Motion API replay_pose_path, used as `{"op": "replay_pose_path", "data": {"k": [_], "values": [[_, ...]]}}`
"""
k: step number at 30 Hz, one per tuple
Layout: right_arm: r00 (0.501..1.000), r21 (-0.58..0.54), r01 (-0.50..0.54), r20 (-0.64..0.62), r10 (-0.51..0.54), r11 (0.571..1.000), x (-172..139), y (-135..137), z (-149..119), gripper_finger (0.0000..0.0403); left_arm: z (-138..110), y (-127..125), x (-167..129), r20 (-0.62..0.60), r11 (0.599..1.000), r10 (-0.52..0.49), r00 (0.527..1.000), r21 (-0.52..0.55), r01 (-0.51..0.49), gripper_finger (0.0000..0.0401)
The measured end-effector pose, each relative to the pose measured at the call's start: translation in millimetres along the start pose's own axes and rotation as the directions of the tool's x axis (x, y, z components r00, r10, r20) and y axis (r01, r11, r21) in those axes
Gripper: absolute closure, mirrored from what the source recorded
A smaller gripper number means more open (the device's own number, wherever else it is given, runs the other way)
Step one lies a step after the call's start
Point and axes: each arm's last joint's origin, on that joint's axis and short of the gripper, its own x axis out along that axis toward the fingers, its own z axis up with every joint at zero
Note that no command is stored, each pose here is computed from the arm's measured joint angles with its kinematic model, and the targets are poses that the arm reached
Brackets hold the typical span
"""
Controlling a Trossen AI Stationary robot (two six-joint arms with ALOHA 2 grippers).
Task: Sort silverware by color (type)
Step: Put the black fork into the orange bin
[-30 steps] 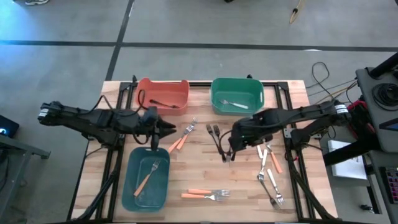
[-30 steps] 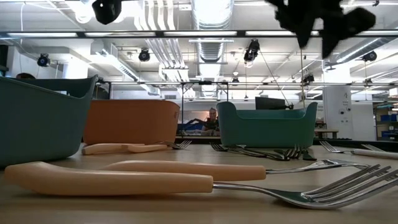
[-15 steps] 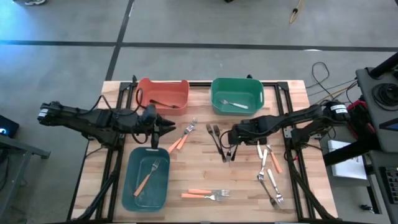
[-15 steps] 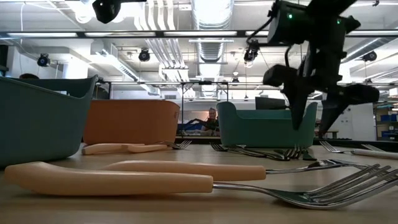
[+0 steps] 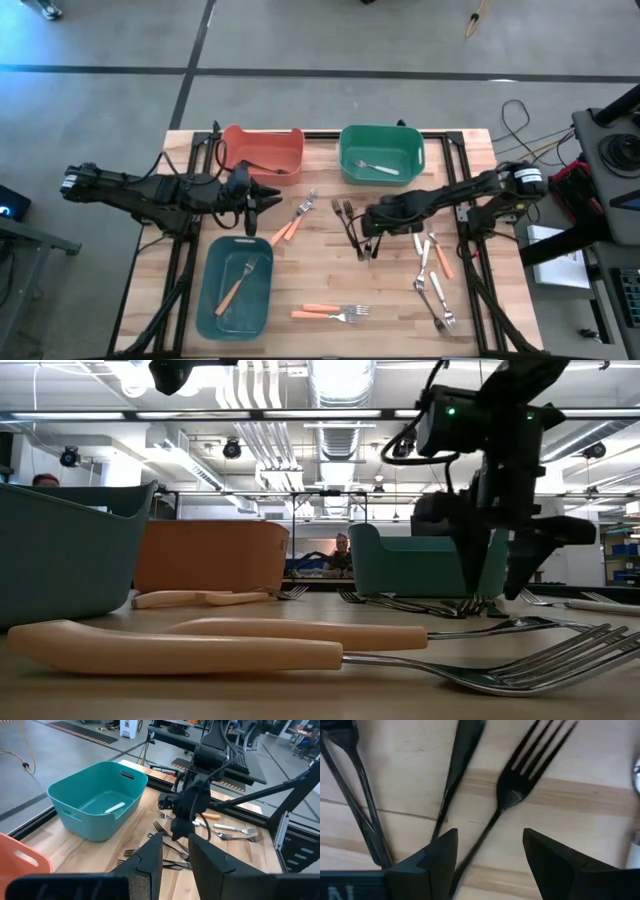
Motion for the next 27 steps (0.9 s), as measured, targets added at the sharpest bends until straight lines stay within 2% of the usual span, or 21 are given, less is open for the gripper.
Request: {"op": "replay_pose_path", "data": {"k": [8, 13, 17, 24, 27], "values": [[0.996, -0.020, 0.086, -0.009, -0.087, 0.996, 15.2, 22.1, 1.9, 0.0188, -0.1, 0.0, 0.1, -0.001, 1.000, 0.000, 1.000, 0.000, 0.000, 0.0324], [0.986, -0.087, 0.161, -0.027, -0.164, 0.983, 22.7, 29.5, 2.1, 0.0198, 0.0, 0.0, 0.2, 0.000, 1.000, 0.000, 1.000, 0.000, 0.000, 0.0324], [0.983, -0.143, 0.174, -0.035, -0.181, 0.974, 29.4, 32.1, 2.3, 0.0243, 0.9, 0.4, 0.4, 0.008, 1.000, 0.001, 1.000, -0.005, -0.001, 0.0324], [0.983, -0.156, 0.174, -0.040, -0.182, 0.972, 29.2, 31.0, 1.9, 0.0353, 3.3, -0.3, 0.3, 0.031, 1.000, -0.006, 1.000, -0.018, 0.007, 0.0324], [0.983, -0.158, 0.169, -0.038, -0.177, 0.973, 27.9, 31.0, 2.0, 0.0386, 4.4, -0.6, 0.3, 0.041, 1.000, -0.010, 0.999, -0.012, 0.010, 0.0324]]}}
